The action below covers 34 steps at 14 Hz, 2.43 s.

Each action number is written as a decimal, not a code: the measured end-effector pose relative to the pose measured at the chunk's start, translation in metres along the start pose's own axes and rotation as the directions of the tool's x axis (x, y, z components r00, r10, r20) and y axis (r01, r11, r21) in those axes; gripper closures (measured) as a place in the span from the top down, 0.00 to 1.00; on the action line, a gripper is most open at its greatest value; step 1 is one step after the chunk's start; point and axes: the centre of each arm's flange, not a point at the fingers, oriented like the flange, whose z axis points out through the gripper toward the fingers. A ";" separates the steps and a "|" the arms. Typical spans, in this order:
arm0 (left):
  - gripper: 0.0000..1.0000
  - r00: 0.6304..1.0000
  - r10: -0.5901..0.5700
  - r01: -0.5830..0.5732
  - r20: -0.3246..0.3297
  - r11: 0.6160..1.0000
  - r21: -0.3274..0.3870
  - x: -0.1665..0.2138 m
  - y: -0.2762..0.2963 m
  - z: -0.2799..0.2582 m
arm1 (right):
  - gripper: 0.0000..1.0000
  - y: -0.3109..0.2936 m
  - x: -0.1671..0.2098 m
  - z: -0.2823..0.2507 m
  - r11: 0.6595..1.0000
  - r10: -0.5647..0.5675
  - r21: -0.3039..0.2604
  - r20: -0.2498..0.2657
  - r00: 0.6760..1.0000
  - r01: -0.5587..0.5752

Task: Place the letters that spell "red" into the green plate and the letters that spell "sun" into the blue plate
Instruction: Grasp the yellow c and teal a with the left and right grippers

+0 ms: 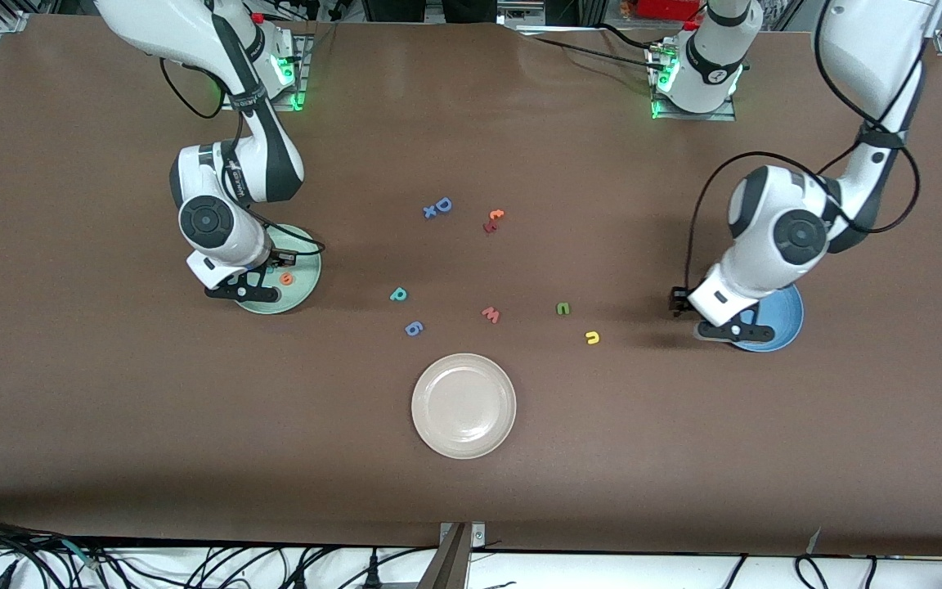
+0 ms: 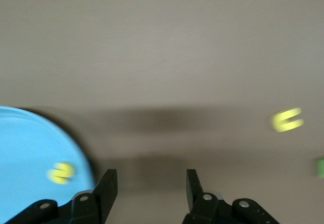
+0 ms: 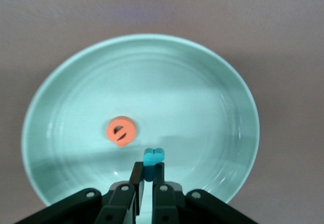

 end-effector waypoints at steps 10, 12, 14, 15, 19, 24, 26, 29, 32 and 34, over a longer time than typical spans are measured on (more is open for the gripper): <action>0.55 0.932 -0.363 0.363 0.015 0.930 -0.050 0.016 0.105 0.027 | 0.99 -0.030 0.006 -0.046 0.998 -0.006 0.070 0.019 1.000 0.005; 0.55 0.930 -0.366 0.366 0.011 0.929 -0.061 0.021 0.117 0.034 | 1.00 -0.066 0.002 -0.077 0.991 -0.038 0.130 0.005 0.999 0.037; 0.55 0.933 -0.359 0.359 0.003 0.931 -0.064 0.024 0.125 0.043 | 1.00 -0.096 -0.004 -0.091 0.983 -0.072 0.168 -0.024 0.997 0.075; 0.55 0.935 -0.356 0.355 0.000 0.933 -0.063 0.024 0.127 0.049 | 0.99 -0.110 -0.007 -0.095 0.980 -0.081 0.177 -0.035 0.996 0.086; 0.55 0.939 -0.344 0.343 -0.022 0.937 -0.063 0.026 0.124 0.071 | 0.86 -0.164 -0.009 -0.079 0.976 0.139 0.169 -0.010 0.990 -0.135; 0.56 0.942 -0.334 0.333 -0.016 0.941 -0.060 0.023 0.129 0.083 | 0.86 -0.217 0.005 -0.051 0.914 0.381 0.160 -0.016 0.924 -0.374; 0.56 0.948 -0.317 0.316 -0.019 0.947 -0.052 0.020 0.134 0.085 | 0.86 -0.209 0.017 -0.056 0.897 0.413 0.189 -0.041 0.910 -0.399; 0.56 0.956 -0.292 0.291 -0.029 0.956 -0.038 0.018 0.136 0.088 | 0.86 -0.209 0.026 -0.046 0.861 0.481 0.220 -0.056 0.875 -0.459; 0.56 0.961 -0.274 0.273 -0.039 0.962 -0.022 0.018 0.134 0.092 | 0.85 -0.219 0.027 -0.019 0.852 0.498 0.219 -0.063 0.865 -0.475; 0.53 0.961 -0.275 0.274 -0.038 0.962 -0.020 0.018 0.133 0.093 | 0.84 -0.222 0.026 -0.015 0.853 0.497 0.218 -0.062 0.866 -0.474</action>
